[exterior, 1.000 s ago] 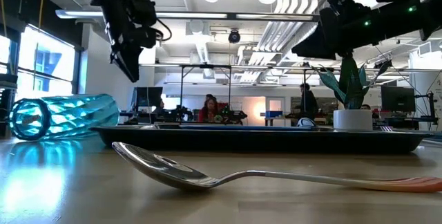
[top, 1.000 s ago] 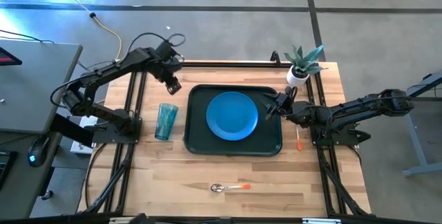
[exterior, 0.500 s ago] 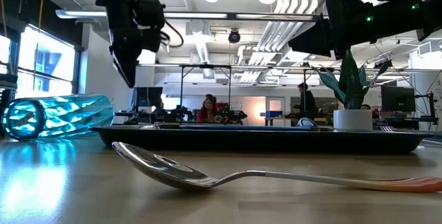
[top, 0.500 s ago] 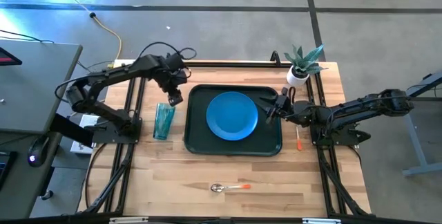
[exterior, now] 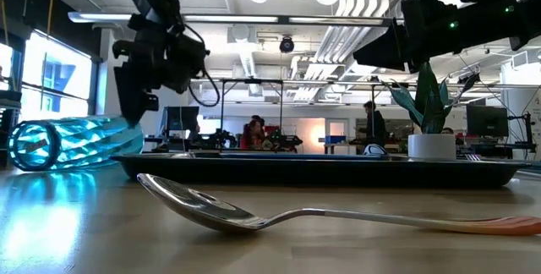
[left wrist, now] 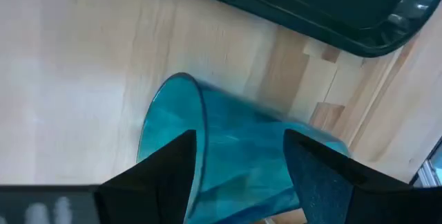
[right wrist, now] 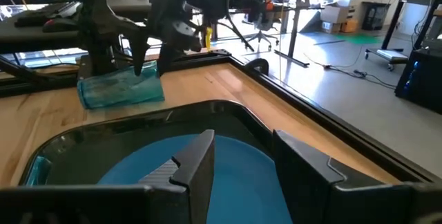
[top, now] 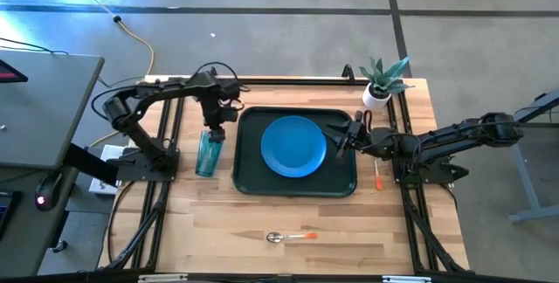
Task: Pick and place plate/cup/fork/spoon on tray
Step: Put the blue cup on the dark green tray to the top left of the blue plate
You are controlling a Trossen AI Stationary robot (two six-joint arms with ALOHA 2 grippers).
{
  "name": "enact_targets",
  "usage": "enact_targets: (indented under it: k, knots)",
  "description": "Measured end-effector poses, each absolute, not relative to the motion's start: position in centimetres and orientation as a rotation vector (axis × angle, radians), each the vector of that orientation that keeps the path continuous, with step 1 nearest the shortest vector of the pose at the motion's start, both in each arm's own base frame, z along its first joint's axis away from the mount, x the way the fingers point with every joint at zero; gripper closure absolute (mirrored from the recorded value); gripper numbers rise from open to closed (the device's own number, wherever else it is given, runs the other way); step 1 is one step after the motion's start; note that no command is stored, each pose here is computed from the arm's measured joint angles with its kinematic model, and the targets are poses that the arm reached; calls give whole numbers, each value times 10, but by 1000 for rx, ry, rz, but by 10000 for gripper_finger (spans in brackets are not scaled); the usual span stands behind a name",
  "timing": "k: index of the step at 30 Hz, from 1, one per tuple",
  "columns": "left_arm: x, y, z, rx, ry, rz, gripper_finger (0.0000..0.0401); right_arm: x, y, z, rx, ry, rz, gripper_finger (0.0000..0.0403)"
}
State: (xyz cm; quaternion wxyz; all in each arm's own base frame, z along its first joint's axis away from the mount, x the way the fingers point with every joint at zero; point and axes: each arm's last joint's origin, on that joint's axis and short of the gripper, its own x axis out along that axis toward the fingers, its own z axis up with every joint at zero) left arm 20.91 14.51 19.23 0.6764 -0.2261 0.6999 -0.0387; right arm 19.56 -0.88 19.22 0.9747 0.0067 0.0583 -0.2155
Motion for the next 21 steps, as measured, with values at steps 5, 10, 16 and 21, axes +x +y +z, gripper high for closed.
enact_targets:
  k: [5,10,16,21]
  knots:
    - [213,148,179,-531,1616,-119,193,196,-9,192,14,122,-435,263]
    - [210,145,168,-581,1715,-195,233,196,-9,192,17,121,-435,263]
    - [206,141,166,-659,1780,-291,369,196,-9,192,25,120,-436,263]
    - [205,138,171,-691,1765,-299,375,195,-9,190,48,128,-438,263]
